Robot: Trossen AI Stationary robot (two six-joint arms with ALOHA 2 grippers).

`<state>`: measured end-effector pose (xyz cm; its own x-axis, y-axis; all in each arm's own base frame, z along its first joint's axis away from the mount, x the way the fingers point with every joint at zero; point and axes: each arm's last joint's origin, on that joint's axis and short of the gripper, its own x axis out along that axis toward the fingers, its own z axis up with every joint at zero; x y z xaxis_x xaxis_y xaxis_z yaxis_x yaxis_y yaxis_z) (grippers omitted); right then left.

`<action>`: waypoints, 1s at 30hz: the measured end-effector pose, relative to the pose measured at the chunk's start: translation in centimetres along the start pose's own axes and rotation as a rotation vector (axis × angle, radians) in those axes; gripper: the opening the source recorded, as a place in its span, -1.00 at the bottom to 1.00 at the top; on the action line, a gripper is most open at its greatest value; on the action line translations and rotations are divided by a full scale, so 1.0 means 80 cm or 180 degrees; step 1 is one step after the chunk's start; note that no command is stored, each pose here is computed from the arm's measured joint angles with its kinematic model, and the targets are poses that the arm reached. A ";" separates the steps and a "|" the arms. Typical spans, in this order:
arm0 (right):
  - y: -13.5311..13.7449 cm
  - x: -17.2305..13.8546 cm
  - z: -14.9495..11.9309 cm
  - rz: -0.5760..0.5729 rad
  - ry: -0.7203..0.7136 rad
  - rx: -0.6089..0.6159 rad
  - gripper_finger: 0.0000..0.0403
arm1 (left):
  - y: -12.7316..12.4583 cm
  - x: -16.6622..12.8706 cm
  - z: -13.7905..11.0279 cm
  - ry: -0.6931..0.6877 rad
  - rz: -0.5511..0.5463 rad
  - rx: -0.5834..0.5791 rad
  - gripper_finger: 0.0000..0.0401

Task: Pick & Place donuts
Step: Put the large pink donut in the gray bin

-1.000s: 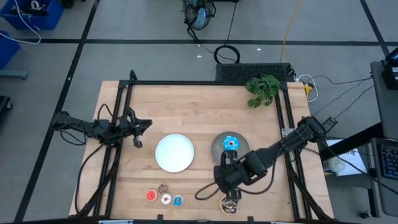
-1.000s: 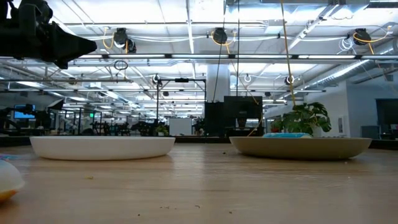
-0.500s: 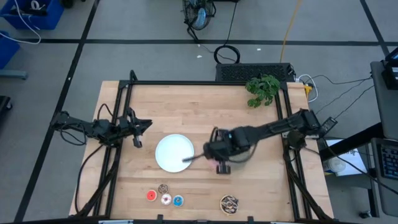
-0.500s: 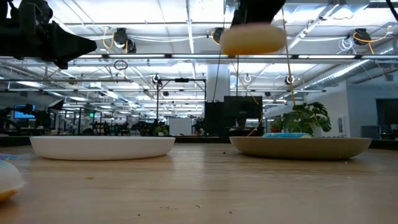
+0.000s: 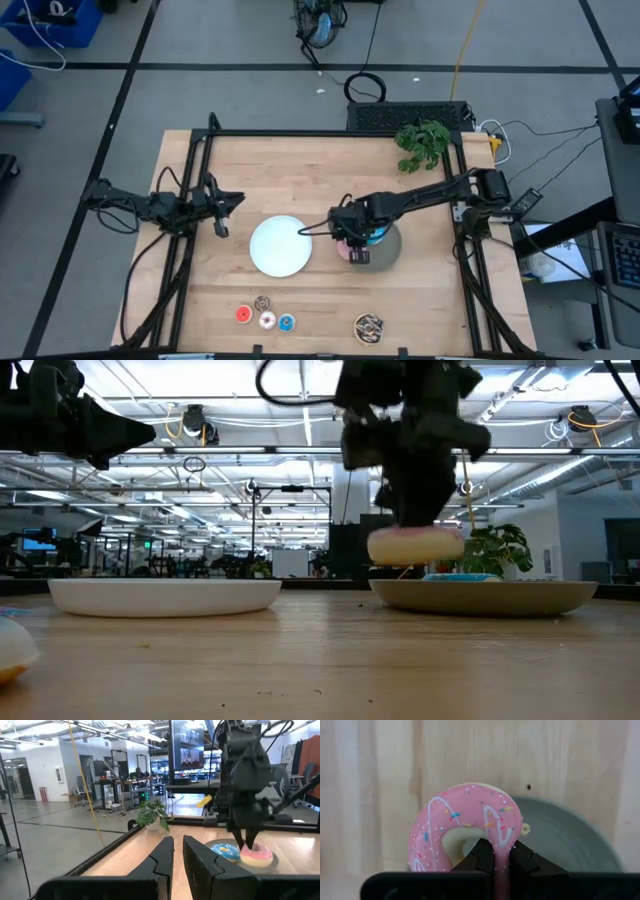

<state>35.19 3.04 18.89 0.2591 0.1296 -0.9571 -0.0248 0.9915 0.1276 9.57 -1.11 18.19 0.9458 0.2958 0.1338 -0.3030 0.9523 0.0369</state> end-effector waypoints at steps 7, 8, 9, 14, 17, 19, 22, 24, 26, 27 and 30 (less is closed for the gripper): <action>-0.010 0.026 -0.022 -0.0014 0.0065 0.0042 -0.94 | 0.000 0.000 0.000 -0.0004 0.0000 -0.0003 -0.76; -0.010 0.028 -0.023 -0.0011 0.0055 0.0028 -0.94 | 0.000 0.000 0.000 -0.0005 0.0001 -0.0003 -0.76; -0.010 0.029 -0.023 -0.0008 0.0041 0.0009 -0.94 | 0.000 0.000 0.000 -0.0005 0.0001 -0.0002 -0.76; -0.009 0.029 -0.013 0.0135 -0.0215 -0.0055 -0.94 | 0.000 0.000 0.000 -0.0004 0.0000 -0.0002 -0.76; -0.007 0.028 -0.009 0.0167 -0.0319 -0.0077 -0.94 | 0.000 0.000 0.000 -0.0006 0.0001 -0.0002 -0.76; -0.007 0.026 -0.009 0.0169 -0.0351 -0.0082 -0.94 | 0.000 0.000 0.000 -0.0006 0.0001 -0.0003 -0.76; -0.007 0.023 -0.006 0.0171 -0.0421 -0.0090 -0.96 | 0.000 0.000 0.000 -0.0005 0.0001 -0.0002 -0.76; -0.006 0.019 -0.006 0.0176 -0.0465 -0.0093 -0.96 | 0.000 0.000 0.000 -0.0005 0.0001 -0.0002 -0.76; -0.005 0.011 0.000 0.0209 -0.0643 -0.0091 -0.96 | 0.000 0.000 0.000 -0.0004 -0.0001 0.0000 -0.76; -0.003 0.009 0.001 0.0263 -0.0697 -0.0104 -0.97 | 0.000 0.000 0.000 -0.0008 0.0001 -0.0004 -0.76; 0.002 0.003 0.004 0.0474 -0.0791 -0.0118 -0.97 | 0.000 0.000 0.000 -0.0003 0.0000 0.0006 -0.76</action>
<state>35.54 3.26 18.77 0.4784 0.2720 -0.8349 -0.1145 0.9620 0.2479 9.56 -1.11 18.21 0.9457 0.2958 0.1348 -0.3034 0.9521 0.0389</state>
